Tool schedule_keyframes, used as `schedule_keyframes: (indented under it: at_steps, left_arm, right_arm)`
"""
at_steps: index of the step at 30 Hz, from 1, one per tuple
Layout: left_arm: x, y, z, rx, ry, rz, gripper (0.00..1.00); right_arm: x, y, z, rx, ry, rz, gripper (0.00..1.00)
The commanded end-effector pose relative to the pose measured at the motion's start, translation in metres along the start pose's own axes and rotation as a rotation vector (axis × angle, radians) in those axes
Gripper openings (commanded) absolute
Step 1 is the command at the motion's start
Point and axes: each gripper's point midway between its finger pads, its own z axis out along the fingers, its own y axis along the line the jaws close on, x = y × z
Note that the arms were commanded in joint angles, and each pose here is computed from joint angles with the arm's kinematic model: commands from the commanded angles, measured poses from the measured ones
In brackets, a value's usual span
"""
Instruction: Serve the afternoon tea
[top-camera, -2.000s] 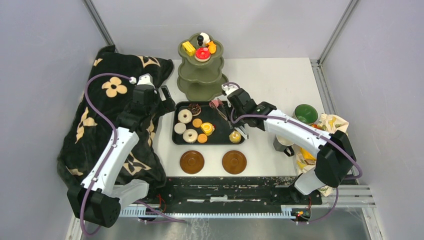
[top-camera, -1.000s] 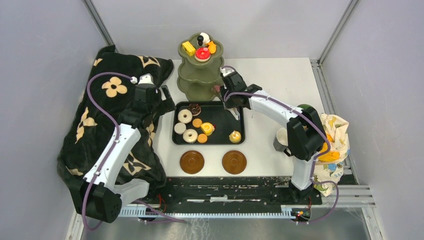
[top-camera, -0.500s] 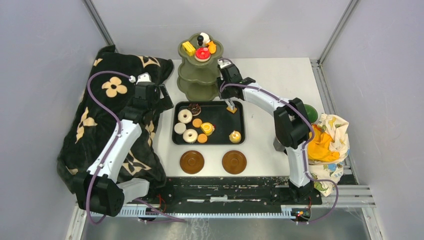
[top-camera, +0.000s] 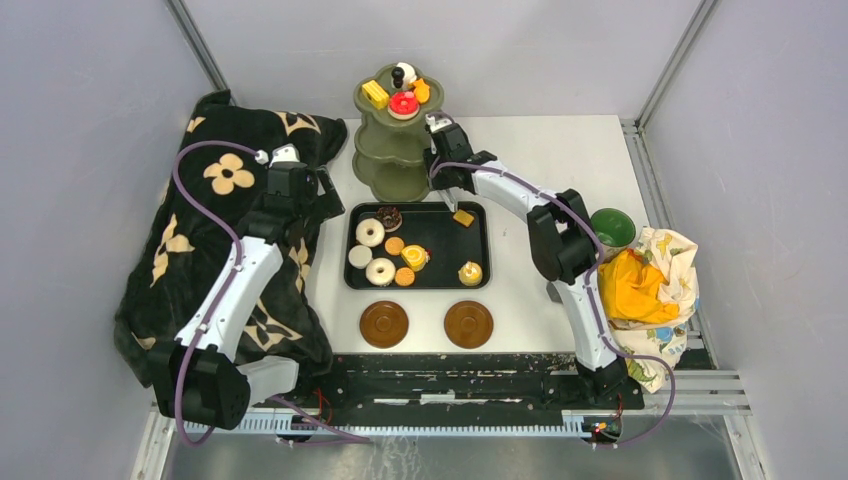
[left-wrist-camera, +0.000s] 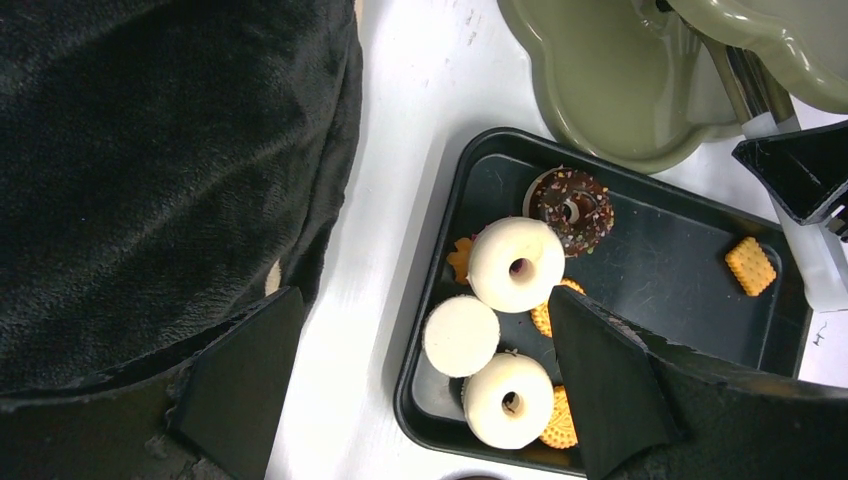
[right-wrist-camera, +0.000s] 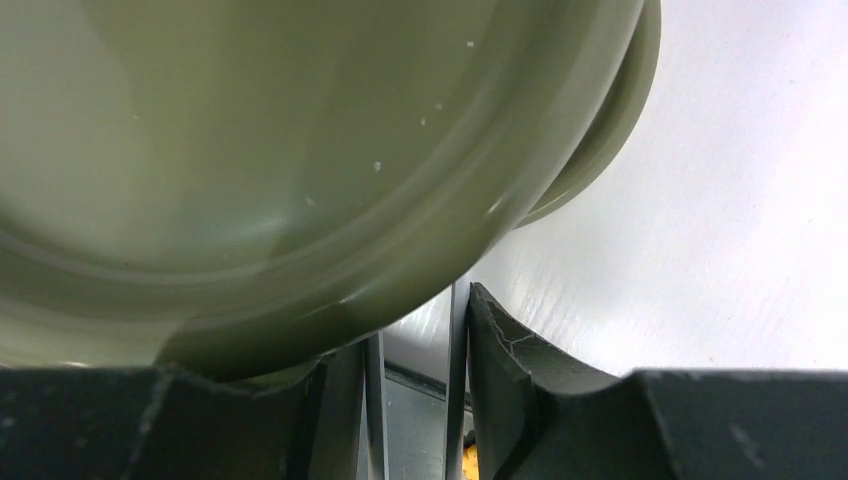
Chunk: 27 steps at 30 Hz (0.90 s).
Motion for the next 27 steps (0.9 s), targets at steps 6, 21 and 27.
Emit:
schedule_keyframes:
  at_steps: [6,21,27]
  left_arm:
    - [-0.028,-0.003,-0.004,0.016,-0.081,0.006,0.99]
    - [-0.029,-0.004,-0.015,0.035,-0.093,-0.006,0.99]
    - [-0.028,-0.004,-0.023,0.054,-0.098,-0.020,0.99]
  right_arm:
    - [-0.052,0.004,0.001,-0.028,-0.135,0.035,0.33]
    - [-0.051,-0.001,-0.023,-0.022,-0.142,0.056,0.48]
    - [-0.047,-0.004,-0.039,-0.019,-0.145,0.058,0.49]
